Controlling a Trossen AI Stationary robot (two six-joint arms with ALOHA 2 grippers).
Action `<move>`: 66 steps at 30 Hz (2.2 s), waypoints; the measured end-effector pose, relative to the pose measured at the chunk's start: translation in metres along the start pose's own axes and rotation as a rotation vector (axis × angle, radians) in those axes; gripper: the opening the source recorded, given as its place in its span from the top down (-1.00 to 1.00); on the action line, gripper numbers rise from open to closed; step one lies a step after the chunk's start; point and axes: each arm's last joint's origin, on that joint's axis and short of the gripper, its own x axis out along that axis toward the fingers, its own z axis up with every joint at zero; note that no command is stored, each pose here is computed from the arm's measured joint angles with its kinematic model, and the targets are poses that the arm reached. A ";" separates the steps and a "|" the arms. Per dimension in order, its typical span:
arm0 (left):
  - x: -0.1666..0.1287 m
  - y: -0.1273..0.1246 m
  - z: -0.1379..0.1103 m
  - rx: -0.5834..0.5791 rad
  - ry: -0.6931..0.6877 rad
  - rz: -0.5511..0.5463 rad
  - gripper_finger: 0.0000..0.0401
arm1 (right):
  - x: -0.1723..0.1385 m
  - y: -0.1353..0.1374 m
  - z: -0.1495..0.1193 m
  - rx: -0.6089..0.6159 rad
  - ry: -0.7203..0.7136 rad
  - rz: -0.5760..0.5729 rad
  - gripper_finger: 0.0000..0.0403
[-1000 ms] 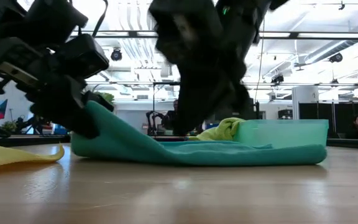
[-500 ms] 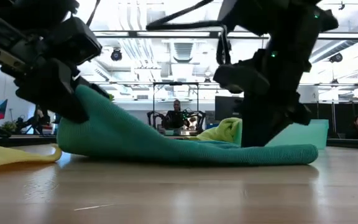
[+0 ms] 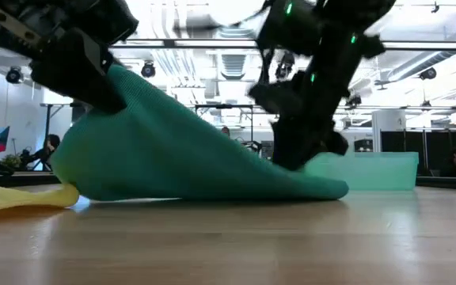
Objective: Fold microfiber towels
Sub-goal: Fold the blue towel
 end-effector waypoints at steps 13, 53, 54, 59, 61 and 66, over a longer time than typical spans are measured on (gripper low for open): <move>0.010 0.005 0.039 0.259 0.112 0.023 1.00 | -0.010 0.060 -0.049 0.075 -0.154 0.215 0.96; 0.077 0.031 0.111 0.535 0.238 -0.271 1.00 | -0.096 0.096 -0.174 0.370 -0.149 0.102 0.96; 0.080 0.034 0.117 0.542 0.243 -0.281 1.00 | -0.098 0.097 -0.180 0.387 -0.158 0.110 0.96; 0.095 0.047 0.141 0.588 0.291 -0.318 1.00 | -0.108 0.099 -0.203 0.442 -0.191 0.145 0.96; 0.102 0.053 0.146 0.584 0.325 -0.329 1.00 | -0.111 0.099 -0.210 0.434 -0.186 0.133 0.96; 0.112 0.070 0.159 0.528 0.364 -0.365 1.00 | -0.118 0.097 -0.217 0.408 -0.185 0.105 0.96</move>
